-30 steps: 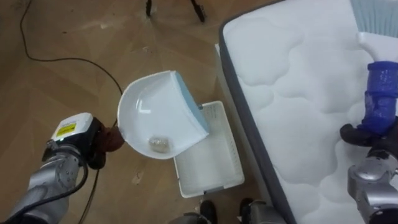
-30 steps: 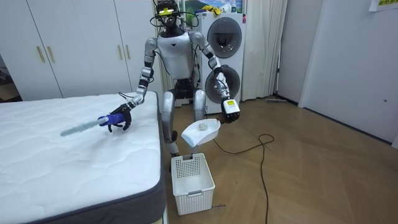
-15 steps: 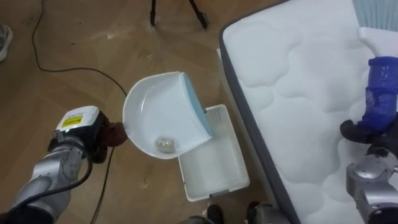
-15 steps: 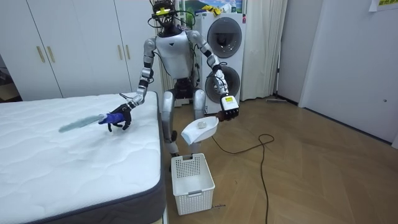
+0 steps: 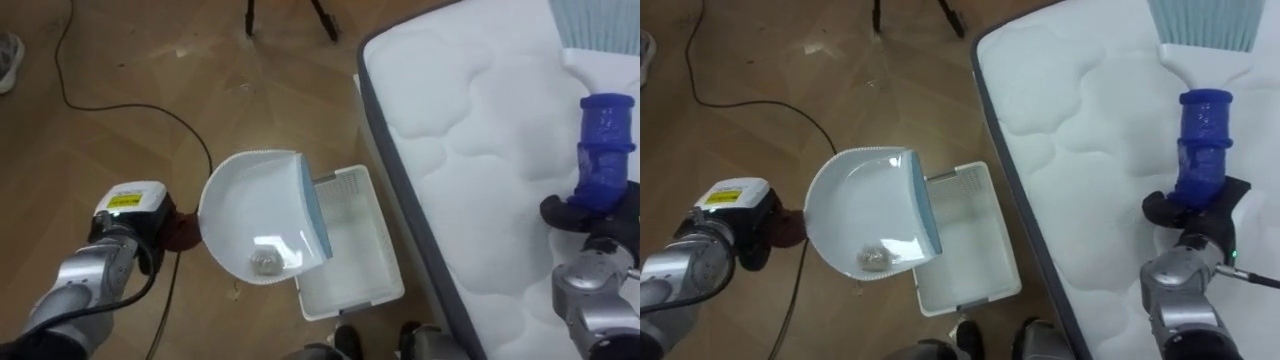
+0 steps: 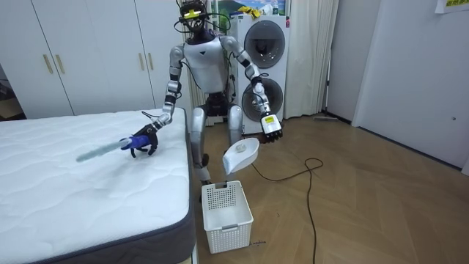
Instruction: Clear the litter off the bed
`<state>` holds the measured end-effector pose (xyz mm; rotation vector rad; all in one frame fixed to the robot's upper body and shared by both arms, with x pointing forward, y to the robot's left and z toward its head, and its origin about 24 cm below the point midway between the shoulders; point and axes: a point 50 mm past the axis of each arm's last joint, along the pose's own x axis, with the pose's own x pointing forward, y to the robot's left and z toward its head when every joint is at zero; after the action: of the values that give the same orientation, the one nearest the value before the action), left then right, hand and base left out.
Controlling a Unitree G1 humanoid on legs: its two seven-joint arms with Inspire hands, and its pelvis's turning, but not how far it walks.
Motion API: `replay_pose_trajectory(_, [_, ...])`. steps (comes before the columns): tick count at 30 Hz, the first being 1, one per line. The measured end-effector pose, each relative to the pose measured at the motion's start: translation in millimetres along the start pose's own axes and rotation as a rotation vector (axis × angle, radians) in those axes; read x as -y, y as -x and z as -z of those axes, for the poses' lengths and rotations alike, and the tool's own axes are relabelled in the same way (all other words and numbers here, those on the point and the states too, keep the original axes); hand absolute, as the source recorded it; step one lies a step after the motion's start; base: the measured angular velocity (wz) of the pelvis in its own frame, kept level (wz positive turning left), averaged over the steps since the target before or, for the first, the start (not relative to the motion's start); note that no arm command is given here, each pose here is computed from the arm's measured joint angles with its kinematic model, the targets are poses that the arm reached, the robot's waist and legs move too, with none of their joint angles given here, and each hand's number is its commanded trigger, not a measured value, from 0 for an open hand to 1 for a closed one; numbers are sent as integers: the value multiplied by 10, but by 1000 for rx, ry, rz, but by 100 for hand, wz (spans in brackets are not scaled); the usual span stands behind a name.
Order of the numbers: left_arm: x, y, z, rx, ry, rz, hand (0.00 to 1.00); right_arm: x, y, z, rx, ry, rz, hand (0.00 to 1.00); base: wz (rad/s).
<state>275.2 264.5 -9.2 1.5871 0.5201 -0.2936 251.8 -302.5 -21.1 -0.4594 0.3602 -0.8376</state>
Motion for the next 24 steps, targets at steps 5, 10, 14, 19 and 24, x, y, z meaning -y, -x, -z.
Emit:
replay_pose_trajectory(5, [-2,3,23,-16,-2,9,100,12,-7,-18,2,-5,29,0,0])
replay_pose_trajectory(10, [1,4,52,-45,2,14,100,10,-9,-35,7,-9,36,0,-7])
replay_pose_trajectory(14, [-48,9,14,-30,2,-7,100,2,-12,-52,12,-10,33,0,1])
replay_pose_trajectory(19, [-65,11,-2,-24,-2,-14,100,-1,-13,-68,34,13,32,0,-2])
replay_pose_trajectory(24, [-67,12,1,-33,-31,-8,100,-1,-19,-92,43,13,42,0,-1])
